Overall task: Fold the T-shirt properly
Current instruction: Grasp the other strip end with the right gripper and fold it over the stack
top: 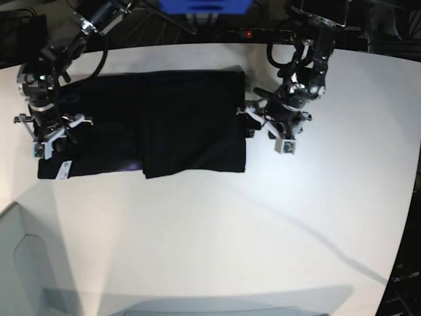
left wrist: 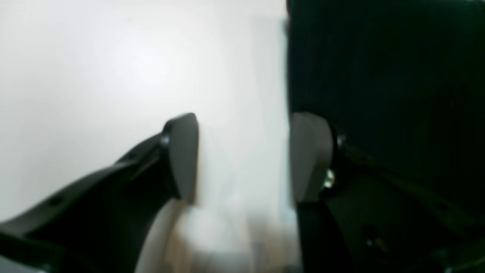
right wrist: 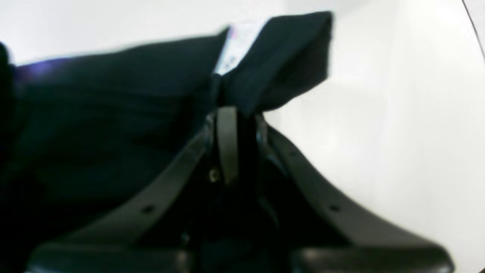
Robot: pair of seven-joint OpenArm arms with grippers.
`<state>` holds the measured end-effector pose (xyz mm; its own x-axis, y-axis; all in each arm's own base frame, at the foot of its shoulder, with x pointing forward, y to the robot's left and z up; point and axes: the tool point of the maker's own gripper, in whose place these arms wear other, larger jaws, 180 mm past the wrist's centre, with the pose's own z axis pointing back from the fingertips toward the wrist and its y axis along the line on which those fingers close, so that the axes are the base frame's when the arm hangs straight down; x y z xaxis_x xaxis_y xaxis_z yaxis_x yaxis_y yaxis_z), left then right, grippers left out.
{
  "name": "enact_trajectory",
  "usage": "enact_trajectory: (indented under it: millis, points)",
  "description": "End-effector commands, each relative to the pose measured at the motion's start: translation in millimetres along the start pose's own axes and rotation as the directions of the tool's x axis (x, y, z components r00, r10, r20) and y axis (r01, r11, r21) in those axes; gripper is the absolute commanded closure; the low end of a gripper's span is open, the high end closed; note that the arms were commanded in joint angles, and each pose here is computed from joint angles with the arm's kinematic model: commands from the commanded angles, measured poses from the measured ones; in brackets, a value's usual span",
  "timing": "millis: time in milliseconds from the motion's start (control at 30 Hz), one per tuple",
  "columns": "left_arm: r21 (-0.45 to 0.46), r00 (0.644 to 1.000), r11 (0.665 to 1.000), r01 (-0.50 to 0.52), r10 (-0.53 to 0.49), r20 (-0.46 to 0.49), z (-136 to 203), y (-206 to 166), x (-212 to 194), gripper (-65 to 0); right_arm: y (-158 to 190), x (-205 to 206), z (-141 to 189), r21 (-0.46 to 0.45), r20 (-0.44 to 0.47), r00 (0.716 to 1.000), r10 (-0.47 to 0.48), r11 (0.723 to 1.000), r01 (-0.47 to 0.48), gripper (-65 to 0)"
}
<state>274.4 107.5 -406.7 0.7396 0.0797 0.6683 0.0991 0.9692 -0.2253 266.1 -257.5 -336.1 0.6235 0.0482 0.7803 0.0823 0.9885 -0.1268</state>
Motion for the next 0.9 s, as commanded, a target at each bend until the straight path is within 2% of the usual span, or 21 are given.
enact_trajectory:
  millis: [0, 133, 300, 467, 667, 800, 867]
  points:
    - [-0.007, 0.999, 1.000, 0.004, -0.004, 0.046, 1.6, -1.7, 14.8, -37.5, 8.3, 19.8, 5.5, 0.016, 0.071, 0.997, 0.015, 1.000, -0.016, 0.0]
    - [-0.012, 0.999, 1.000, -0.003, 0.004, 0.046, 0.8, -5.3, 14.4, -37.5, 58.3, 32.5, 10.1, 0.131, 0.111, 0.991, 0.076, 0.987, -0.091, 0.0]
    - [-0.012, 0.999, 1.000, -0.003, 0.004, 0.042, 0.8, -5.3, 13.5, -37.5, 123.5, 45.0, 14.7, 0.286, 0.168, 0.975, 0.147, 0.939, -0.190, 0.0]
    - [-0.010, 0.999, 1.000, -0.001, 0.001, 0.038, 0.9, -4.3, 13.0, -37.5, 208.1, 53.3, 33.5, 0.471, 0.252, 0.946, 0.205, 0.828, -0.305, 0.0]
    - [-0.010, 0.999, 1.000, -0.001, 0.001, 0.037, 0.9, -4.3, 12.7, -37.5, 277.3, 51.6, 57.0, 0.605, 0.318, 0.918, 0.238, 0.694, -0.390, 0.0]
    - [-0.006, 0.999, 1.000, -0.002, 0.002, 0.037, 1.4, -2.3, 12.8, -37.5, 308.2, 44.5, 65.0, 0.662, 0.335, 0.908, 0.253, 0.622, -0.418, 0.0]
    - [-0.002, 0.999, 1.000, -0.003, 0.003, 0.038, 1.6, -0.5, 13.3, -37.5, 317.6, 36.3, 58.9, 0.685, 0.316, 0.910, 0.268, 0.600, -0.414, 0.0]
